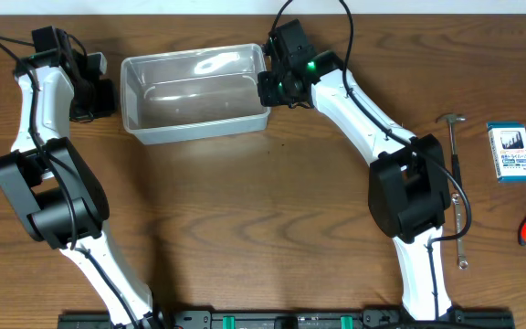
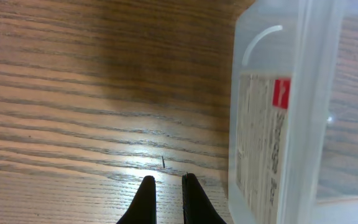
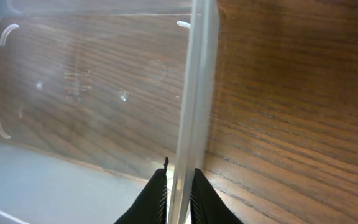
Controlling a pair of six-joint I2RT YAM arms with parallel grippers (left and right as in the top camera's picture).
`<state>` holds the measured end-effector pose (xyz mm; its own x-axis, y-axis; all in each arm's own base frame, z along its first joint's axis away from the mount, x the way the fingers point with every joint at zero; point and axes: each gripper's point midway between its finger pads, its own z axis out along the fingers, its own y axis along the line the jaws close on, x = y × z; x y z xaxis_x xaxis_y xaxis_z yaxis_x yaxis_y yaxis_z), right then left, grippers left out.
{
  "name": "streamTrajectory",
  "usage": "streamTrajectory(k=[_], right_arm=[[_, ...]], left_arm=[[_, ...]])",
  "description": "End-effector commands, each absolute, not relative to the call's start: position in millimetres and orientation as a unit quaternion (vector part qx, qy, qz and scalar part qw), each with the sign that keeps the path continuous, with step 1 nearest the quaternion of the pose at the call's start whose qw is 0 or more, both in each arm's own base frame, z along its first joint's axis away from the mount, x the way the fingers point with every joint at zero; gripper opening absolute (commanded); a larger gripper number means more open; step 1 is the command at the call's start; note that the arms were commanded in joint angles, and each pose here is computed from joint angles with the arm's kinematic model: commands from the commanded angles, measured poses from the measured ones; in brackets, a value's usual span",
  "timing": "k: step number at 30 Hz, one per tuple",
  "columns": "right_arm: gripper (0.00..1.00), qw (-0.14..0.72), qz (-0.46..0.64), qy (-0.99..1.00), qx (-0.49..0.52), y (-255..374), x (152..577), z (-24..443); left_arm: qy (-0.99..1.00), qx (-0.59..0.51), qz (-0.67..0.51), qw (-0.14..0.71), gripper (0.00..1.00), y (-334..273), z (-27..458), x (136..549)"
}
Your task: Pack container
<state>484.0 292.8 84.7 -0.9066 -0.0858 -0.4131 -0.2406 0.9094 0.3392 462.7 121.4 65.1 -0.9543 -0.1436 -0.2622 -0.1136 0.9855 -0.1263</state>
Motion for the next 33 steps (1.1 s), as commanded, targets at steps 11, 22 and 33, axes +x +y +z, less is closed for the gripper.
streamTrajectory(k=[11,22,33], right_arm=[[0.08,0.213,0.197,0.953,-0.085,296,490,93],[0.02,0.239,0.191,0.947,-0.093,295,502,119],[0.01,0.276,0.134,0.946,-0.107,277,511,167]], left_arm=[[0.988,-0.07,-0.051,0.129,0.06,123,61,459],[0.988,-0.073,-0.05,0.129,0.06,126,61,458],[0.987,-0.075,-0.05,0.129,0.06,128,61,458]])
